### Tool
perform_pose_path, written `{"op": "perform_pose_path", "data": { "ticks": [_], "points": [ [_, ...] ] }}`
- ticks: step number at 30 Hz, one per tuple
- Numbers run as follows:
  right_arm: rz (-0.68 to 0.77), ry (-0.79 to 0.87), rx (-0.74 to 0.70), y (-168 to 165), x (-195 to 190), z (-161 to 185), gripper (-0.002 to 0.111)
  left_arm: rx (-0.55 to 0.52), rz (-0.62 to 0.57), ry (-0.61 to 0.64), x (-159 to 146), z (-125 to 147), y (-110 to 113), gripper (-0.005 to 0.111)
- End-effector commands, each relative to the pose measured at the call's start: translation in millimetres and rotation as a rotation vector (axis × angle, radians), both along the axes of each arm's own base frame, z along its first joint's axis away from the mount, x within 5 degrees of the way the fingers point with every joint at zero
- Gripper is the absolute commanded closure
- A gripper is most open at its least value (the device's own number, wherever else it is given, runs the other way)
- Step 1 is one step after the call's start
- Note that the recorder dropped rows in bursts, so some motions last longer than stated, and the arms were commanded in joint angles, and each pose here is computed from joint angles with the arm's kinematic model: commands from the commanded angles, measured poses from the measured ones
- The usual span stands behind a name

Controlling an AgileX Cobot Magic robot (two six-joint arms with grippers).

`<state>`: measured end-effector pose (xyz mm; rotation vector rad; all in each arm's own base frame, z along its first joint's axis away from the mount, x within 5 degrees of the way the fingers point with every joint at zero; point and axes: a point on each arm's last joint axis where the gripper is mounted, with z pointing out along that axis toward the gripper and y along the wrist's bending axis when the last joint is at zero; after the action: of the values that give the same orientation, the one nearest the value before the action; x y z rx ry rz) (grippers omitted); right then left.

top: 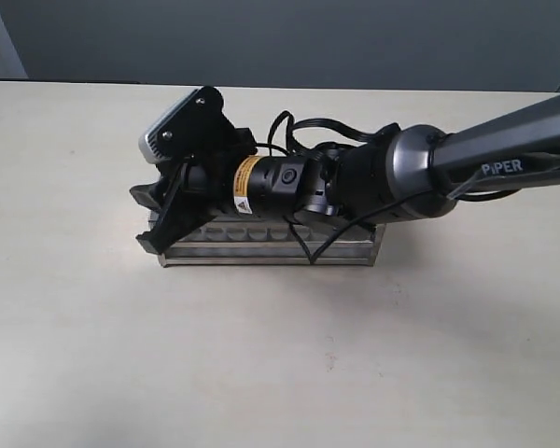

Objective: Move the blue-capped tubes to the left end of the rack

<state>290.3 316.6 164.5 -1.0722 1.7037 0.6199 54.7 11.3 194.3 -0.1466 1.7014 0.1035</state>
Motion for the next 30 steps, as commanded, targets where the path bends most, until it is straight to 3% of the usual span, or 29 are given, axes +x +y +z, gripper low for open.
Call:
{"op": "perform_pose_path", "data": {
  "ticks": [1, 4, 7, 11, 21, 23, 26, 30],
  "points": [
    [-0.041, -0.099, 0.028, -6, 2, 41, 0.067, -0.004, -0.011, -0.006, 0, 0, -1, 0.106],
    [-0.101, -0.169, 0.037, -23, 9, 71, 0.082, -0.004, -0.011, -0.006, 0, 0, -1, 0.106],
    [-0.195, -0.137, 0.057, -44, 18, 89, 0.094, -0.004, -0.011, -0.006, 0, 0, -1, 0.106],
    [-0.291, -0.007, -0.014, -56, 24, 77, 0.095, -0.004, -0.011, -0.006, 0, 0, -1, 0.106],
    [-0.168, 0.036, -0.060, -18, 0, 36, 0.095, -0.004, -0.011, -0.006, 0, 0, -1, 0.106],
    [-0.176, 0.024, -0.040, -21, 5, 39, 0.097, -0.004, -0.011, -0.006, 0, 0, -1, 0.106],
    [-0.191, -0.011, -0.014, -30, 9, 51, 0.109, -0.004, -0.011, -0.006, 0, 0, -1, 0.106],
    [-0.252, 0.021, -0.005, -55, 11, 46, 0.109, -0.004, -0.011, -0.006, 0, 0, -1, 0.106]
  ]
}}
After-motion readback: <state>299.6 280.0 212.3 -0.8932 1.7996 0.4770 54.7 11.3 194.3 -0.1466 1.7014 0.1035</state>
